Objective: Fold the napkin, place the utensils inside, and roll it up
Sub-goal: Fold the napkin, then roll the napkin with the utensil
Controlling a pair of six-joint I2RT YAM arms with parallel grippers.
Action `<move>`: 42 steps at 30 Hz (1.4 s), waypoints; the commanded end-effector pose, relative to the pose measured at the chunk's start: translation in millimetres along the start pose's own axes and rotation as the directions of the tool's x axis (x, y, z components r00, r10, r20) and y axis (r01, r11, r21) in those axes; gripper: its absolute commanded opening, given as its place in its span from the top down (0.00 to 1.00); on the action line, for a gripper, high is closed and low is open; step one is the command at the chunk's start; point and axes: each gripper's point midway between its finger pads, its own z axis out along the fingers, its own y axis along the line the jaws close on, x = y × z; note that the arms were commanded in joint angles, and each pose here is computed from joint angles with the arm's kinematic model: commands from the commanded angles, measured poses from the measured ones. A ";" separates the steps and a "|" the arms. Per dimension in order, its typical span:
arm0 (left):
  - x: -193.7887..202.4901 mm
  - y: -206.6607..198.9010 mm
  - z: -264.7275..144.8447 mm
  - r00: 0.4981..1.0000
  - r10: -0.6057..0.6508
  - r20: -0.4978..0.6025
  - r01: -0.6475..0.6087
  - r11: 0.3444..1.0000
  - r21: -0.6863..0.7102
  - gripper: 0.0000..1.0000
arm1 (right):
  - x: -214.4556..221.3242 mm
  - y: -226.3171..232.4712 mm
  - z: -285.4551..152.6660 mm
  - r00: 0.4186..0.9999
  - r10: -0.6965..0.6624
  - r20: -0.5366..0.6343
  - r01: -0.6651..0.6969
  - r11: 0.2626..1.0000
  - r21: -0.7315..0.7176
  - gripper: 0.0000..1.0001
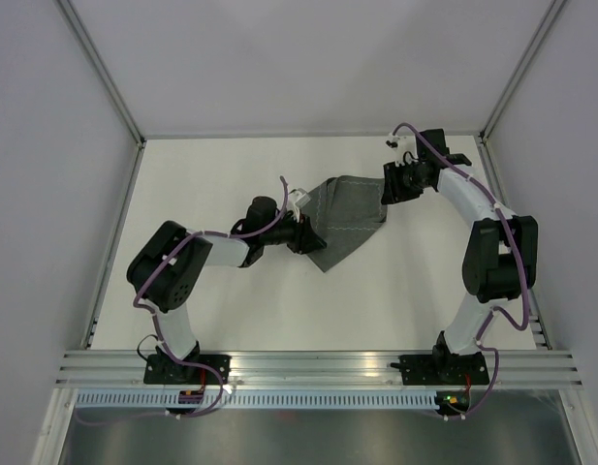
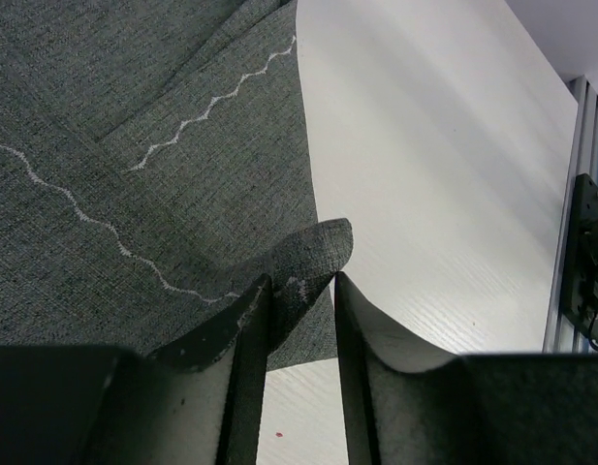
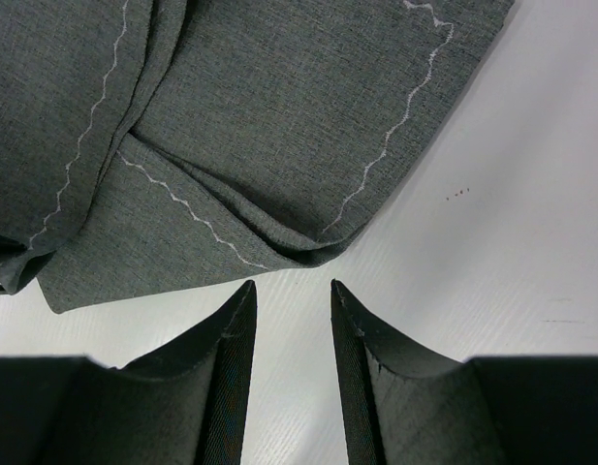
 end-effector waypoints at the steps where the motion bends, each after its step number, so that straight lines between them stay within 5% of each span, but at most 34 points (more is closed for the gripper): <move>1: -12.3 -4.7 3.1 0.995 0.075 0.061 -0.076 0.997 0.018 0.61 | -11.2 9.1 -9.6 0.999 -0.029 0.029 0.029 1.000 0.007 0.57; 3: -16.4 -6.9 3.2 0.994 0.075 0.075 -0.077 0.997 0.022 0.59 | -11.8 12.3 -6.2 0.999 -0.027 0.020 0.027 1.000 -0.004 0.57; 4: -17.6 -6.8 3.7 0.994 0.074 0.078 -0.076 0.997 0.021 0.48 | -12.4 13.3 -5.4 0.999 -0.025 0.020 0.025 1.000 -0.008 0.57; 6: -21.4 -9.7 5.4 0.993 0.082 0.085 -0.085 0.996 0.028 0.41 | -13.5 15.9 -2.2 0.999 -0.029 0.018 0.029 0.999 -0.014 0.57; 17: -75.9 -22.7 -11.9 0.963 0.127 0.240 -0.120 0.992 -0.042 0.41 | -17.9 37.2 10.5 0.998 -0.060 0.000 0.060 0.997 -0.044 0.56; 23: -100.2 5.8 -37.3 0.952 0.084 0.293 0.005 0.957 -0.291 0.42 | -38.6 52.3 44.8 0.999 -0.044 -0.009 0.043 0.993 -0.108 0.56; 26: -85.7 31.7 -51.4 0.961 0.011 0.277 0.116 0.892 -0.437 0.49 | -36.9 56.9 65.3 0.999 -0.019 -0.045 0.012 0.989 -0.148 0.57; 30: -59.0 76.5 -86.0 0.951 -0.067 0.301 0.256 0.715 -0.651 0.49 | -35.9 78.2 64.9 0.994 -0.108 -0.011 0.106 0.989 -0.101 0.56; 33: -49.0 98.0 -111.8 0.916 -0.139 0.375 0.373 0.634 -0.677 0.47 | -36.7 101.6 59.2 0.984 -0.178 0.011 0.179 0.981 -0.072 0.56; 42: -85.1 109.8 -157.7 0.850 -0.148 0.506 0.493 0.566 -0.661 0.40 | -32.9 164.1 37.9 0.945 -0.318 0.070 0.319 0.948 -0.007 0.56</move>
